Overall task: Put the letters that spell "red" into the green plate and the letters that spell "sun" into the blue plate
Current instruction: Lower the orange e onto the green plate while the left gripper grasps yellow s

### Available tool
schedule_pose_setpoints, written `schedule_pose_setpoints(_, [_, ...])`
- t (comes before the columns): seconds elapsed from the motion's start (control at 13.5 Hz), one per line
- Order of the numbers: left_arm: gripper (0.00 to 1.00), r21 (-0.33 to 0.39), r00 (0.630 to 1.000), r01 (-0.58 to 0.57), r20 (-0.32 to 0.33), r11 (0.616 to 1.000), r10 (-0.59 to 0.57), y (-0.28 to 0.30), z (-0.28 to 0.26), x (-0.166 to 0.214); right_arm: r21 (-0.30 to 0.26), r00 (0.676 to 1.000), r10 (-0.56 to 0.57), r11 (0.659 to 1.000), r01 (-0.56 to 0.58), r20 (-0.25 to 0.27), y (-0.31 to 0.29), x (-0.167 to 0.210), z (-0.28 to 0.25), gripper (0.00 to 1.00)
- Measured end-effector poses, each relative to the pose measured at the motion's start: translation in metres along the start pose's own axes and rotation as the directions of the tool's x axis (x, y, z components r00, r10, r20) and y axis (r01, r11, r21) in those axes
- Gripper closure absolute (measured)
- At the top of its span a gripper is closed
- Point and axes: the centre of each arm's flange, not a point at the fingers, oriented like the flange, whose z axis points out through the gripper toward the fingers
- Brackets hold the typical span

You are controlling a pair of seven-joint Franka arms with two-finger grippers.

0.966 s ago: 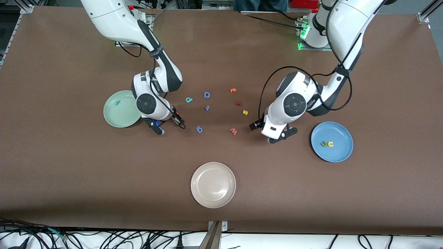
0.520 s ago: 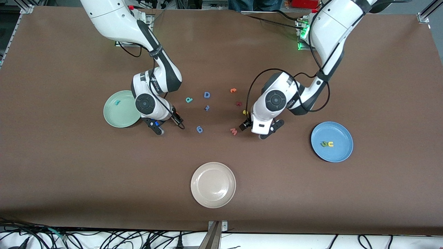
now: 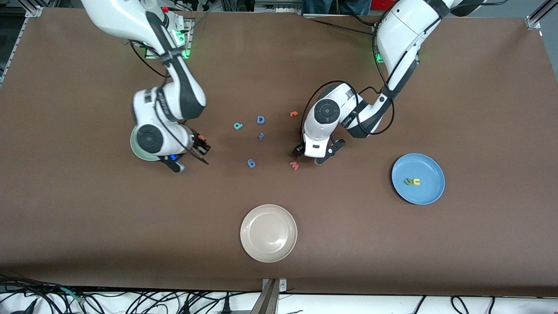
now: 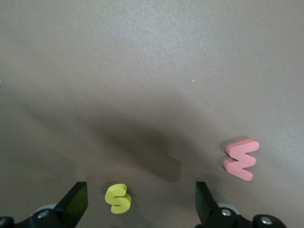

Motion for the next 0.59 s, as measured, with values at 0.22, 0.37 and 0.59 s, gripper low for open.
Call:
schedule_pose_setpoints(0.22, [0.01,-0.023,1.000,0.006,-0.003,1.000,-0.006,-0.010,0.003,-0.006,-0.037,0.996,-0.068,0.997,0.070,0.065,0.052,0.028,-0.036,0.68])
schedule_pose_setpoints(0.37, [0.02,-0.029,1.000,0.005,-0.010,1.000,-0.005,-0.011,-0.004,-0.008,-0.035,0.987,-0.128,0.991,0.132,0.099,0.094,0.064,-0.045,0.68])
schedule_pose_setpoints(0.59, [0.05,-0.028,1.000,0.009,-0.014,1.000,-0.009,-0.014,-0.007,-0.013,-0.024,0.971,-0.193,0.980,0.198,0.139,0.146,0.104,-0.021,0.68])
